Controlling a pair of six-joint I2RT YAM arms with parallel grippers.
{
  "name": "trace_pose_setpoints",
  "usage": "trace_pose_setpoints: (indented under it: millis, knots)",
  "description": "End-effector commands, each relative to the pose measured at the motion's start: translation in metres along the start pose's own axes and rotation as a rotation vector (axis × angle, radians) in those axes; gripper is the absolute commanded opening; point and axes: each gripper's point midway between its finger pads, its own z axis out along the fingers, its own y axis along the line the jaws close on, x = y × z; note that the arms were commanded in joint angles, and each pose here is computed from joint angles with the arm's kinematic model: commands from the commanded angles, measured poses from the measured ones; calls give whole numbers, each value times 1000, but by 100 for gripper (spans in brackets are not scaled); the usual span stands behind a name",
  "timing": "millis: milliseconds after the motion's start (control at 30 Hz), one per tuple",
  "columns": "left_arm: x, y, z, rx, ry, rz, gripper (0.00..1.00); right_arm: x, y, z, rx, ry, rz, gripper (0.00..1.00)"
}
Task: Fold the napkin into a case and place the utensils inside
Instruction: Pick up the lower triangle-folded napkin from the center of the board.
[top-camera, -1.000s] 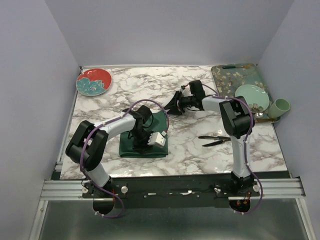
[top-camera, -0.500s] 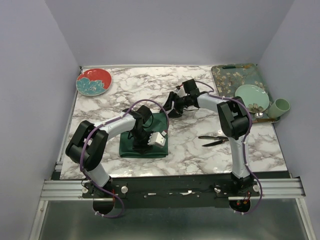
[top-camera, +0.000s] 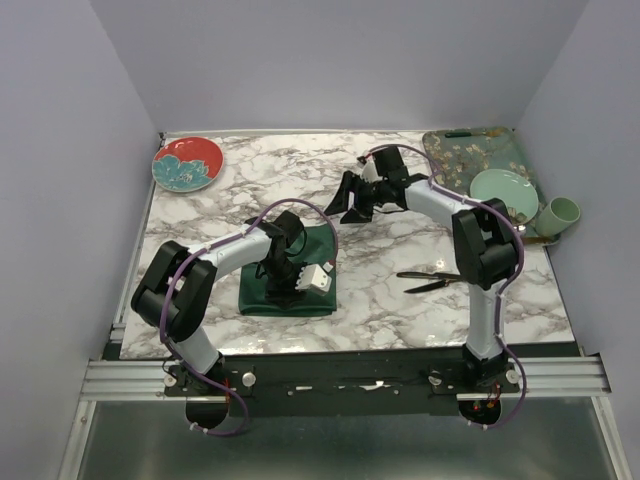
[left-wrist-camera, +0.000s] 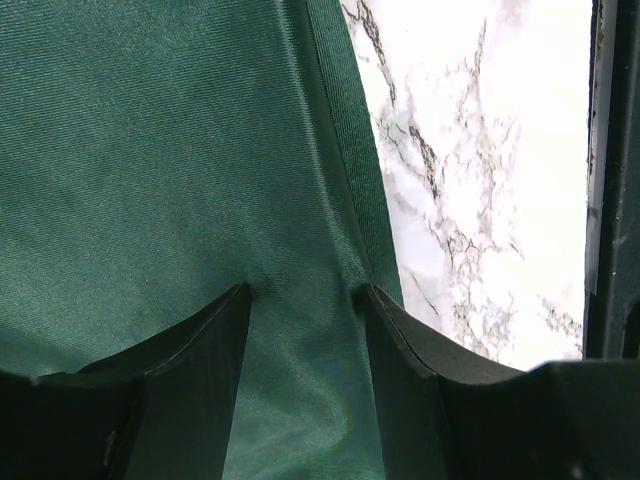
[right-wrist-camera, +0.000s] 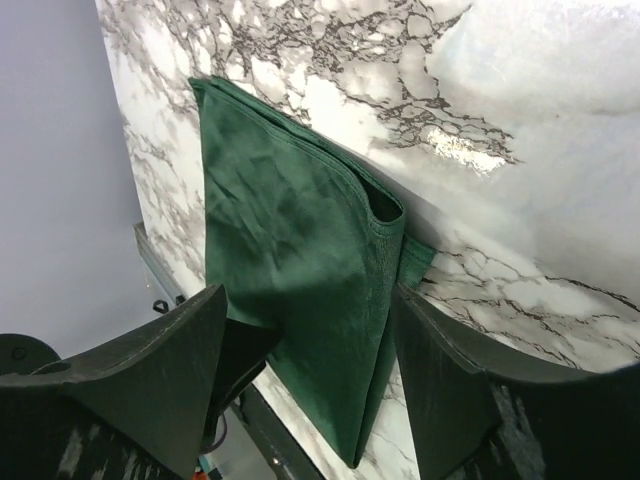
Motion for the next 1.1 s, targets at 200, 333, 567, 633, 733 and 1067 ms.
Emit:
trace_pose_setpoints:
  millis: [200,333,567,633,733,1067]
  knots:
    - [3,-12,11,64,-9,-10,58,13,-50,20,168,65,90,78]
    - [3,-12,11,66,-10,-10,59,26,-55,31,157,117,128,78]
    - [3,-12,10,63,-10,-12,58,39,-55,47,87,181,209,66]
    - [2,-11,9,58,-14,-10,58,37,-55,48,84,180,204,61]
    - [0,-12,7,53,-24,-7,58,36,-54,47,80,176,179,49]
    - [-52,2,-46,-71,-280,-210,61,34,-51,26,61,147,-146,1]
